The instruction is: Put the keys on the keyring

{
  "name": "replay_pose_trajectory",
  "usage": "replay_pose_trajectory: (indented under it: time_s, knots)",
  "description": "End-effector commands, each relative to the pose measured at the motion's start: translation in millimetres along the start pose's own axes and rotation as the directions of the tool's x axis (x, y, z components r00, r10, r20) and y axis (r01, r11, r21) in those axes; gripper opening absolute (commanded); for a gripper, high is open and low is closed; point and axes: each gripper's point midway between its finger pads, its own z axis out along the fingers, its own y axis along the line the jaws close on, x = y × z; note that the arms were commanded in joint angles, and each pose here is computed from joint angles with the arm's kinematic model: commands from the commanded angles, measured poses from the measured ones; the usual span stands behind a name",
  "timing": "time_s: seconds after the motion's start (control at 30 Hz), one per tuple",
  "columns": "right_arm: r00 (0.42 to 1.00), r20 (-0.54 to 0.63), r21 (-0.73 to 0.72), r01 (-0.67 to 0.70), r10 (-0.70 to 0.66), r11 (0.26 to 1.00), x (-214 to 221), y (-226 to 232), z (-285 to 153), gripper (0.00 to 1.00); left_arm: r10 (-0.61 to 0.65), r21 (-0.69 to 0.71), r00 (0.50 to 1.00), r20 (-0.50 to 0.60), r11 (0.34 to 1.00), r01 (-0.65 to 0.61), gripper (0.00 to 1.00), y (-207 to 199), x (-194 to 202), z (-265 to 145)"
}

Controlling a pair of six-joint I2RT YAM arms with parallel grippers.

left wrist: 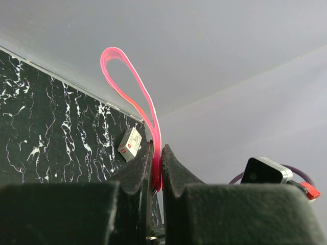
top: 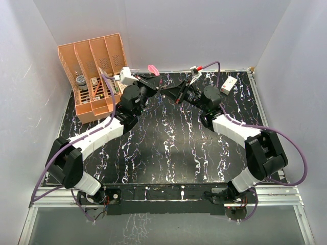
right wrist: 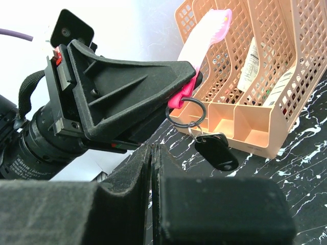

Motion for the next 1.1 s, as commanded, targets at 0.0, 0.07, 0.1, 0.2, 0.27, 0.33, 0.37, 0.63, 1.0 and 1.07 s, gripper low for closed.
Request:
replay_pose_trajectory:
  time_s: [0.0, 0.07, 0.1, 0.2, 0.27, 0.33, 0.37, 0.63, 1.0, 1.07]
  knots:
    - [0.994, 0.090, -0.035, 0.060, -0.057, 0.998, -38, 25, 2, 0.00, -0.021, 0.071, 0.998, 0.062, 0.997, 0.017, 0.00, -35, -16, 2]
    - [0.994, 0.094, -0.029, 0.058, -0.055, 0.998, -39, 24, 2, 0.00, -0.021, 0.073, 0.998, 0.060, 0.997, 0.017, 0.00, -36, -14, 2]
    - [0.994, 0.096, -0.027, 0.056, -0.053, 0.998, -40, 24, 2, 0.00, -0.023, 0.075, 0.998, 0.060, 0.997, 0.019, 0.00, -37, -13, 2]
    - [0.993, 0.107, -0.023, 0.055, -0.052, 0.998, -43, 25, 2, 0.00, -0.021, 0.071, 0.998, 0.058, 0.997, 0.017, 0.00, -37, -11, 2]
    - [0.992, 0.119, -0.016, 0.054, -0.051, 0.998, -46, 25, 2, 0.00, -0.022, 0.067, 0.998, 0.058, 0.998, 0.018, 0.00, -37, -11, 1]
    - [0.990, 0.129, -0.009, 0.053, -0.051, 0.999, -49, 25, 1, 0.00, -0.022, 0.068, 0.998, 0.056, 0.998, 0.018, 0.00, -37, -10, 0]
    - [0.990, 0.132, -0.008, 0.052, -0.051, 0.999, -50, 25, 1, 0.00, -0.023, 0.068, 0.998, 0.056, 0.997, 0.020, 0.00, -38, -10, 0]
    - [0.989, 0.146, 0.004, 0.035, -0.035, 0.999, -51, 24, -1, 0.00, -0.022, 0.061, 0.998, 0.057, 0.998, 0.018, 0.00, -37, -10, -3]
    - [0.989, 0.146, 0.026, 0.016, -0.020, 1.000, -51, 19, 0, 0.00, -0.023, 0.062, 0.998, 0.059, 0.998, 0.019, 0.00, -38, -9, -5]
    - [0.989, 0.151, 0.030, 0.009, -0.014, 1.000, -52, 19, 0, 0.00, -0.023, 0.063, 0.998, 0.061, 0.998, 0.020, 0.00, -38, -10, -6]
